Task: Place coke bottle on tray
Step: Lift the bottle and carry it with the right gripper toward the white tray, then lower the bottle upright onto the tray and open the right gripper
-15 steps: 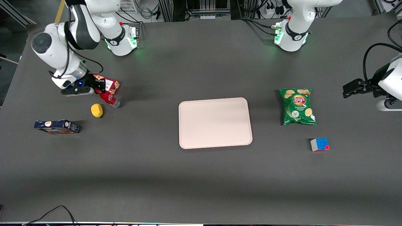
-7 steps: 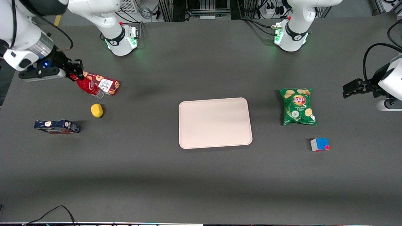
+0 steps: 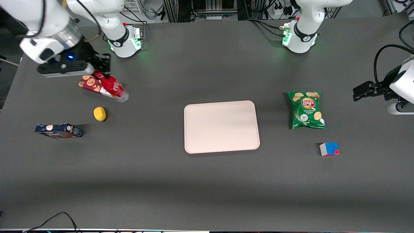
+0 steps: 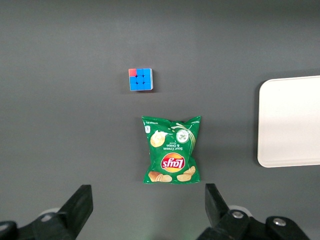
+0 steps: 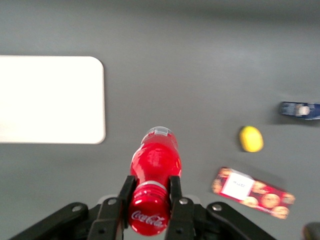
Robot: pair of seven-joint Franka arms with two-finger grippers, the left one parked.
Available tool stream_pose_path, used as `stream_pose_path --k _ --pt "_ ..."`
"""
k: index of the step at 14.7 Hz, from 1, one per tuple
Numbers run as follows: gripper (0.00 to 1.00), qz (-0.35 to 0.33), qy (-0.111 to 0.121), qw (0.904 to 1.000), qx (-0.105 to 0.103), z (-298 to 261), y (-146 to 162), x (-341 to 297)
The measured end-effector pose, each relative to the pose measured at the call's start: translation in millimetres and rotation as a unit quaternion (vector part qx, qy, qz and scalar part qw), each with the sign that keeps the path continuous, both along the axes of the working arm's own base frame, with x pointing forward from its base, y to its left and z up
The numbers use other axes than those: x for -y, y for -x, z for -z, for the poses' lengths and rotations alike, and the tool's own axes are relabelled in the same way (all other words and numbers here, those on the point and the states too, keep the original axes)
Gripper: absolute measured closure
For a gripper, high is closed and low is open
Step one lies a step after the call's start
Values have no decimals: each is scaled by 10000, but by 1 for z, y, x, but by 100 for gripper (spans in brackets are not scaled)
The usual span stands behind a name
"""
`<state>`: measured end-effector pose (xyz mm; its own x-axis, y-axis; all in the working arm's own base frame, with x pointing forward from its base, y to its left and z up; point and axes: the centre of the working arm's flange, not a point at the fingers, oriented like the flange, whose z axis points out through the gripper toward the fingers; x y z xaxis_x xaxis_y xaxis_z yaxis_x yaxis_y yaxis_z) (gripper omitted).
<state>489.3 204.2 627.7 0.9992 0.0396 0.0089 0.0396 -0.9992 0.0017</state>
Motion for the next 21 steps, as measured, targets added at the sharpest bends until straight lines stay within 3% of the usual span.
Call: stream_pose_path --k 2,4,6,9,11,18,21 --pt "68 249 -102 9994 -226 24 -15 -48" --pt "68 410 -25 9984 -381 62 -29 -99" --pt "68 550 80 9979 -336 104 -41 -147" --pt "68 710 -64 9969 -329 166 -54 -194" --pt "68 730 -109 9968 -320 198 -60 -211" --pt "68 696 71 9967 -421 302 -78 -224" --pt "68 655 63 9969 -425 308 -77 -229"
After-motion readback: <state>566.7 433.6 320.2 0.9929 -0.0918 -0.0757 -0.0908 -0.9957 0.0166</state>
